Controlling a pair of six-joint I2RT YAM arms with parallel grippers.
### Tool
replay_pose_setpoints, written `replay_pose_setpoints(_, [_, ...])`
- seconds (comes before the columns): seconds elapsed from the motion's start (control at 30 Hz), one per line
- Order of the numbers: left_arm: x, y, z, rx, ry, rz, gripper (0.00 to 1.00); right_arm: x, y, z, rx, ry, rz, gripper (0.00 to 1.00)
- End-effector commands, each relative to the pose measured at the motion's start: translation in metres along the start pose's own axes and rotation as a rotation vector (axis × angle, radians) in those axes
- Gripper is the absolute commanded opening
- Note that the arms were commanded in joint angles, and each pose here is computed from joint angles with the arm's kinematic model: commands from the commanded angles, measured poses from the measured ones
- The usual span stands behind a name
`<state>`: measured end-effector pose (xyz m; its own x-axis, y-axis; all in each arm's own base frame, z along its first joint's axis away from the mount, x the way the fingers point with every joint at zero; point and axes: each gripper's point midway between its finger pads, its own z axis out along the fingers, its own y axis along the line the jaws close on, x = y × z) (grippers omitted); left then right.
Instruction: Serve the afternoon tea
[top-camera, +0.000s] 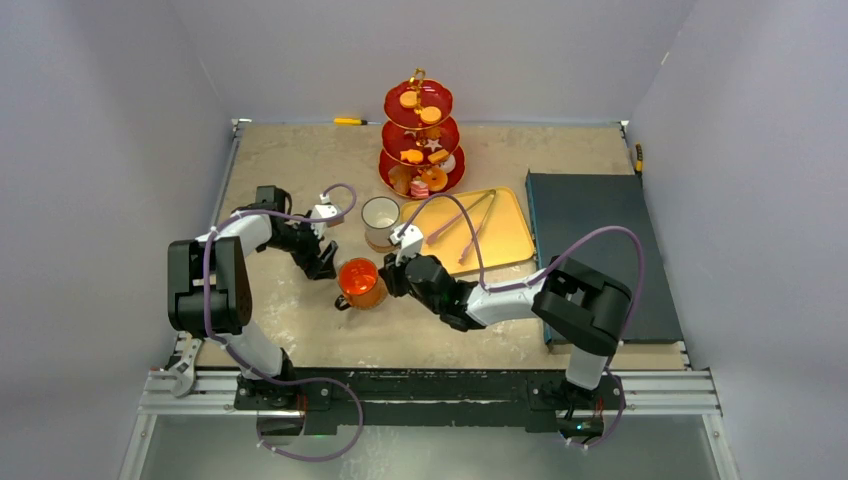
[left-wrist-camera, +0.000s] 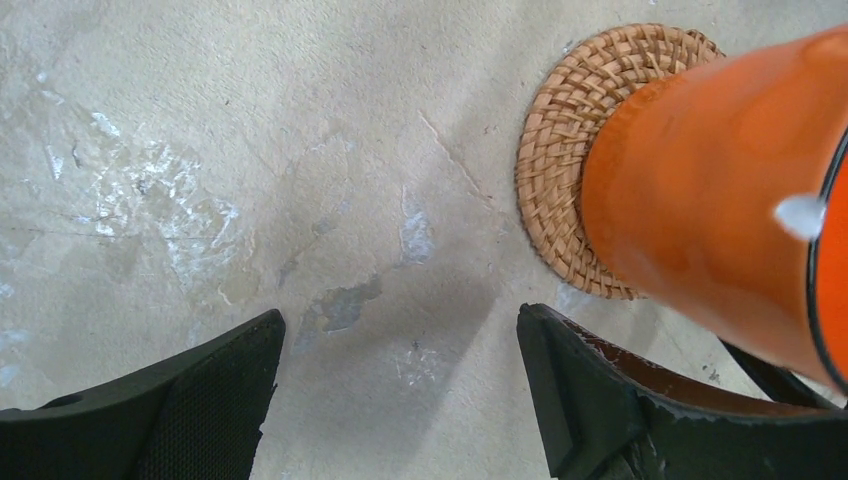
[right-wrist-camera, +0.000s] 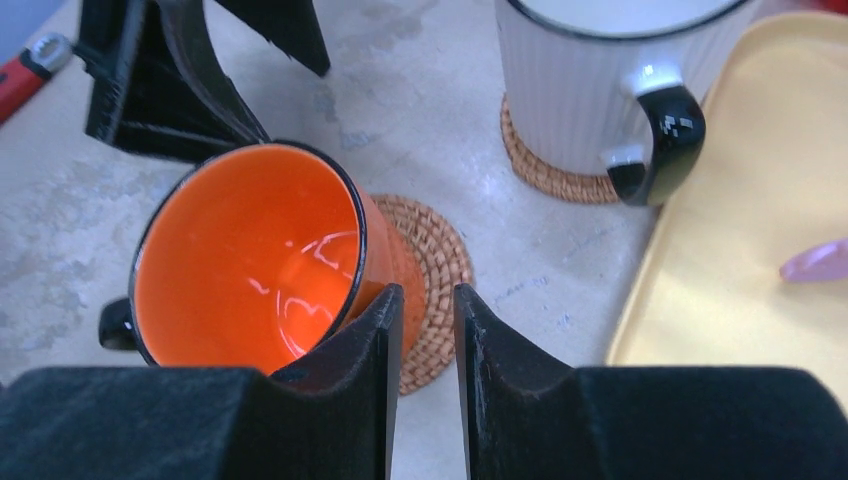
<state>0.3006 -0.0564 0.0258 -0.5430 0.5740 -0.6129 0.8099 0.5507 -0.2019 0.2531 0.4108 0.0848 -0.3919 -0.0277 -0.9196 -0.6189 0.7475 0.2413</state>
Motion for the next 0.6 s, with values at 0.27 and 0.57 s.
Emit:
replay_pose_setpoints(0.27, [-0.002,0.004,-0.023,0.007,-0.018,-0.16,0.88,-0.04,0.009,-0.008,-0.006,-0.056,-0.014,0.4])
replay_pose_setpoints(0.57, [-0.037,0.089,-0.074,-0.348,-0.104,-0.379,0.91,-0.095,-0.073,-0.06,0.209,-0.137,0.038,0.95])
